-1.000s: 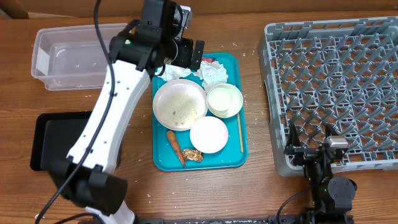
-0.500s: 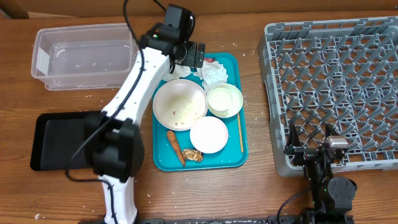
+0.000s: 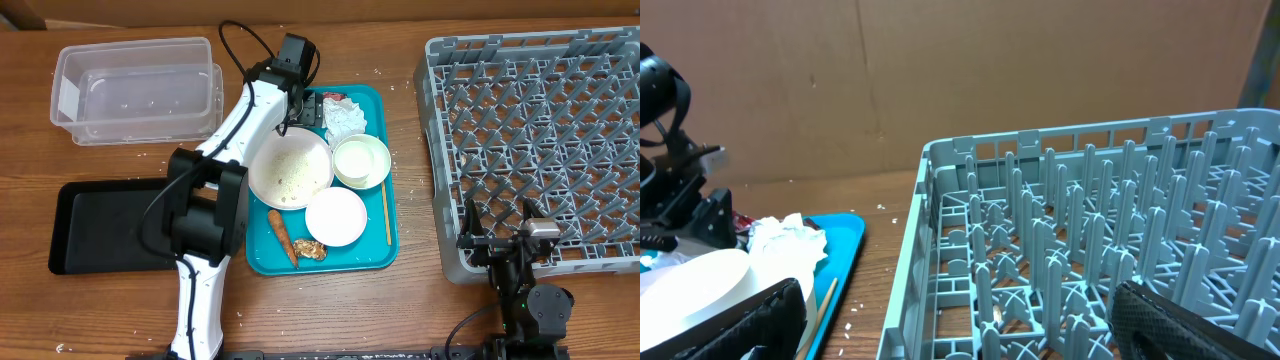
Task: Sort waste into correct bins and load items into the dishwasher
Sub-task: 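Reach the left gripper to the white napkins on the teal tray and grasp, then carry the napkins with the left gripper and drop into the clear bin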
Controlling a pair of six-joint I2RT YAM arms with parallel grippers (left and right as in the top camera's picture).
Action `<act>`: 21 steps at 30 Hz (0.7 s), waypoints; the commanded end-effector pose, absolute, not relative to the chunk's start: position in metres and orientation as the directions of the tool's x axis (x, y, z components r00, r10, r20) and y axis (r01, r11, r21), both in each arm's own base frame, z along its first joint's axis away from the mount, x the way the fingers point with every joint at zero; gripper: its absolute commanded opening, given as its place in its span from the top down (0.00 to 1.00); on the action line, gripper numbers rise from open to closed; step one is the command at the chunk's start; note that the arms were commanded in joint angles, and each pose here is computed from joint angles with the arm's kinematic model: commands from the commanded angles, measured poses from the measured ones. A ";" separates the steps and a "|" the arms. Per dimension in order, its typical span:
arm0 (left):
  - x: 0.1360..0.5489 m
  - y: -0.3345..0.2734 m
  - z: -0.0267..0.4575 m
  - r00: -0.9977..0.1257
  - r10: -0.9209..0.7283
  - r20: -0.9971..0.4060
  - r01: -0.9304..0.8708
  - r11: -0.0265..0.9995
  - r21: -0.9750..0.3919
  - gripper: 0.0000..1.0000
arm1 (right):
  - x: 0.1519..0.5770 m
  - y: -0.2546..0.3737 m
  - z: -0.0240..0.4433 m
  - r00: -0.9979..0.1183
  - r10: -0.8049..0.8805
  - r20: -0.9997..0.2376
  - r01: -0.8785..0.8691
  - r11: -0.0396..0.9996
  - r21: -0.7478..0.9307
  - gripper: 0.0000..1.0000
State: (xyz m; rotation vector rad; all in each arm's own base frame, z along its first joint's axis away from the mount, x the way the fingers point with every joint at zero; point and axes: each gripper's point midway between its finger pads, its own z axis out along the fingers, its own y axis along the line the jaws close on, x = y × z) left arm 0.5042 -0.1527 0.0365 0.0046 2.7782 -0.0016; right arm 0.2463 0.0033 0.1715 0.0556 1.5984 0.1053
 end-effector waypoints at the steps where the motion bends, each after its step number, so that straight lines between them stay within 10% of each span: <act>1: 0.512 -0.135 0.033 -0.925 -0.071 -0.373 -0.092 0.995 0.038 0.13 | 0.246 0.003 0.170 -0.024 0.108 -0.994 -0.031 0.994 0.108 0.00; 21: 0.501 -0.130 0.021 -0.939 -0.106 -0.328 -0.128 0.991 0.048 0.56 | 0.246 0.003 0.170 -0.024 0.108 -0.994 -0.031 0.994 0.108 0.00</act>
